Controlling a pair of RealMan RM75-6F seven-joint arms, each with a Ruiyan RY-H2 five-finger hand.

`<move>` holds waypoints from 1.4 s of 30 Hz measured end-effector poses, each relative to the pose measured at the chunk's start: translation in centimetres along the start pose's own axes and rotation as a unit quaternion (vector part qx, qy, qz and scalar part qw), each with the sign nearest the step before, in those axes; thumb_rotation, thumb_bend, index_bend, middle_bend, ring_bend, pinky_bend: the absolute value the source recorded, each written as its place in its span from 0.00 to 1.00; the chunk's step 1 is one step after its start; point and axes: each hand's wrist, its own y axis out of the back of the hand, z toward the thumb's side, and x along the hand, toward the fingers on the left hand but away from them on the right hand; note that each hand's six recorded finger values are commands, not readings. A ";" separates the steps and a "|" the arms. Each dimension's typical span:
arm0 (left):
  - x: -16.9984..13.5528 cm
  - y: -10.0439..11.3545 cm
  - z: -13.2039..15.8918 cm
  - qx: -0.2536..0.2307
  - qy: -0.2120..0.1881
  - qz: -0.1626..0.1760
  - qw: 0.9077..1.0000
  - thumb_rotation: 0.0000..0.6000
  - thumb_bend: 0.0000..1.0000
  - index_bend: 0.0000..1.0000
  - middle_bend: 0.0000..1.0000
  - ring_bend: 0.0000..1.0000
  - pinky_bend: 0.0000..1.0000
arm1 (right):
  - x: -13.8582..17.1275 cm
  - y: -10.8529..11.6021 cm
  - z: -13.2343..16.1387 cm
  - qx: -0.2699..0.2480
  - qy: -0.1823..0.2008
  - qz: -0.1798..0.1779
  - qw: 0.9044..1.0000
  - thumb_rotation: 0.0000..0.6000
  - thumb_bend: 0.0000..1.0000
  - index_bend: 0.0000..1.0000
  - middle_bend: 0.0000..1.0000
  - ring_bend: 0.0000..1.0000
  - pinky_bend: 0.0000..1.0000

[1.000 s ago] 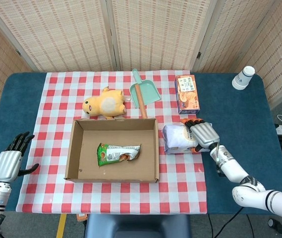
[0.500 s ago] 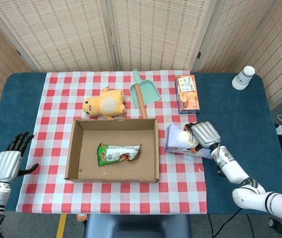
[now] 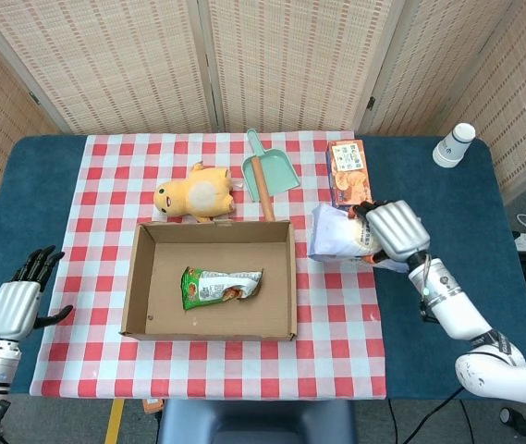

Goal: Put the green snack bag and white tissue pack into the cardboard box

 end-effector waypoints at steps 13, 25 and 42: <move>-0.1 -0.2 0.3 0.003 -0.004 -0.001 1.000 1.00 0.19 0.12 0.03 0.00 0.23 | -3.2 7.2 11.5 -0.032 0.094 -0.060 0.993 1.00 0.00 0.67 0.48 0.50 0.69; 0.0 0.0 0.0 0.004 0.001 0.005 1.000 1.00 0.19 0.12 0.03 0.00 0.23 | -5.2 4.4 23.5 -0.092 0.200 -0.040 0.975 1.00 0.00 0.67 0.48 0.50 0.69; 0.1 0.5 -0.6 -0.008 0.006 0.010 1.000 1.00 0.19 0.12 0.03 0.00 0.23 | -6.6 -0.9 26.6 -0.085 0.204 0.018 0.975 1.00 0.00 0.03 0.07 0.00 0.01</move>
